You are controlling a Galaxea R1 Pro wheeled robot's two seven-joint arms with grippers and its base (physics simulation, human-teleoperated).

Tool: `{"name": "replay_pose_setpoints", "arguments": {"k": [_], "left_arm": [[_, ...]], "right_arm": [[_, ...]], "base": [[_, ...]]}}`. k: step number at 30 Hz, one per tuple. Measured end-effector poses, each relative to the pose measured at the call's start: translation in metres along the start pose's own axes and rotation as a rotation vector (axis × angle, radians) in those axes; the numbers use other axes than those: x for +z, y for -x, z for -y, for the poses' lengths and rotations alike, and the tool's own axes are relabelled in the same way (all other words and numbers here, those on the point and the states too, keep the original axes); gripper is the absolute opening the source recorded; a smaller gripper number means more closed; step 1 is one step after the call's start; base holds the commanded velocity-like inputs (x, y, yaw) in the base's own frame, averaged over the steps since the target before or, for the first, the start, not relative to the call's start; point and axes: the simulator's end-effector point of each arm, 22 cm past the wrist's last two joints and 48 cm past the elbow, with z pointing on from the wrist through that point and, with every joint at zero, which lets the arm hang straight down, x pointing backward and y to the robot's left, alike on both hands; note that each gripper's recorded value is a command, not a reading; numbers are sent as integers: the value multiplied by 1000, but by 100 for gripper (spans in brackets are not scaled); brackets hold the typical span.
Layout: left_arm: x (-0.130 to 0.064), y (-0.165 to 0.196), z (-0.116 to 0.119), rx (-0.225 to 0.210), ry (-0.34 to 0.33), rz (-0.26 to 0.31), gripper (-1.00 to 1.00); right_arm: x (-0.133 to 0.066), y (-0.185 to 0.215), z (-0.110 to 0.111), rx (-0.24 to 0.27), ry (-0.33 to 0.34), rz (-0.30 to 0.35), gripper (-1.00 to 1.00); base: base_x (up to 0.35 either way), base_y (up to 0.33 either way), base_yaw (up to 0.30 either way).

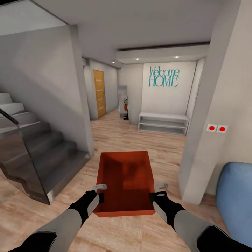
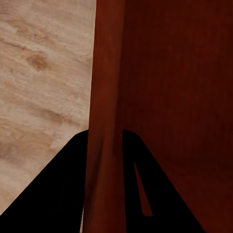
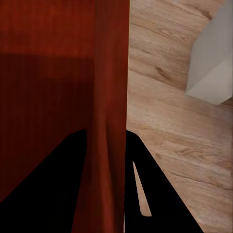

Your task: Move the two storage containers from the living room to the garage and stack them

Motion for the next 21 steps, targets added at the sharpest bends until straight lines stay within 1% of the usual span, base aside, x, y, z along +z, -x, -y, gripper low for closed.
{"name": "replay_pose_setpoints", "arguments": {"k": [21], "left_arm": [[0,0,0,0,0,0,-100]], "right_arm": [[0,0,0,0,0,0,-100]], "base": [[322,0,0]]}}
